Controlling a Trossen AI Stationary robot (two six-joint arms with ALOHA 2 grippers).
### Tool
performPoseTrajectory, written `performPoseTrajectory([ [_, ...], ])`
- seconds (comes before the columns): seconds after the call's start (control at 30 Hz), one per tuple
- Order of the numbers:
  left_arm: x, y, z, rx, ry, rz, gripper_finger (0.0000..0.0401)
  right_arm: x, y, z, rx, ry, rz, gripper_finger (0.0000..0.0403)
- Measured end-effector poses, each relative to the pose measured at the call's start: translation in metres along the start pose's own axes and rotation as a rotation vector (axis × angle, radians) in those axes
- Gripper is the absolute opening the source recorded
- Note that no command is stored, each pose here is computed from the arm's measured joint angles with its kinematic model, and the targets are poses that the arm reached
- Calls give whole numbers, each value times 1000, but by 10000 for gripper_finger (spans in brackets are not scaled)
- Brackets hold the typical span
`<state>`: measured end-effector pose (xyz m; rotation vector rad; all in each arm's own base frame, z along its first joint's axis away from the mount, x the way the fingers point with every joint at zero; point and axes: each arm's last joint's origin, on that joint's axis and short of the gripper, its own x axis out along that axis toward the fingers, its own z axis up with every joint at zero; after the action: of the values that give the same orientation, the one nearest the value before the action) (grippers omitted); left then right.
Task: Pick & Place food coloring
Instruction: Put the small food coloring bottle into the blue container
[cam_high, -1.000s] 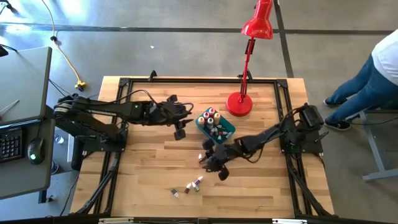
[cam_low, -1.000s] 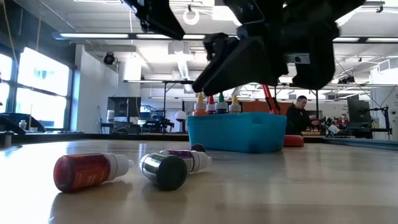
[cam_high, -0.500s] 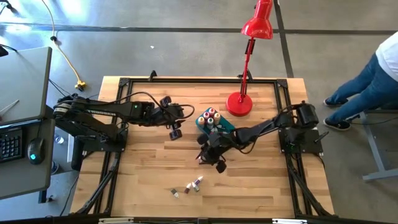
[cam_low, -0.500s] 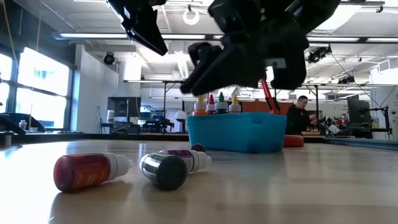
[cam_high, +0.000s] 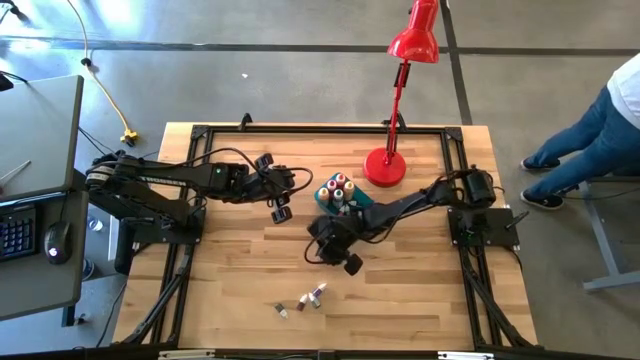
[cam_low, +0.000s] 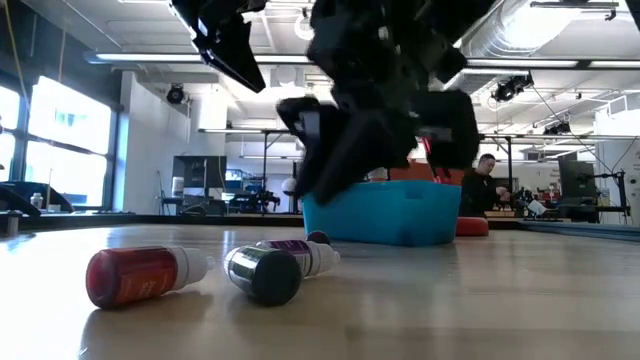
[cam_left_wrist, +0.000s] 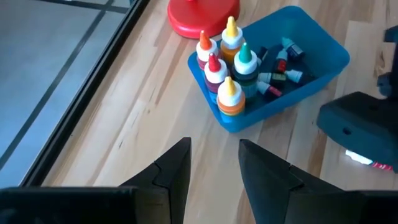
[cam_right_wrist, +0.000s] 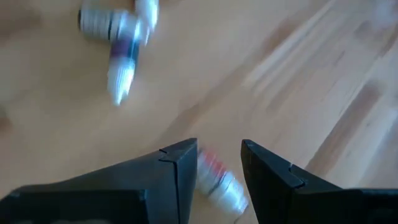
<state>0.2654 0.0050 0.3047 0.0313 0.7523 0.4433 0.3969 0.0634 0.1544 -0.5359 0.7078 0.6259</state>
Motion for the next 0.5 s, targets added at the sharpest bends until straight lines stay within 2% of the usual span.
performPoseTrajectory([
  [0.13, 0, 0, -1, 4, 10, 2, 131, 10, 0, -14, 1, 82, 35, 119],
  [0.27, 0, 0, -1, 4, 10, 2, 131, 15, -4, -17, -41, 69, 22, 119],
  [0.5, 0, 0, -1, 4, 10, 1, 131, 23, -3, -28, -12, 103, 48, 119],
])
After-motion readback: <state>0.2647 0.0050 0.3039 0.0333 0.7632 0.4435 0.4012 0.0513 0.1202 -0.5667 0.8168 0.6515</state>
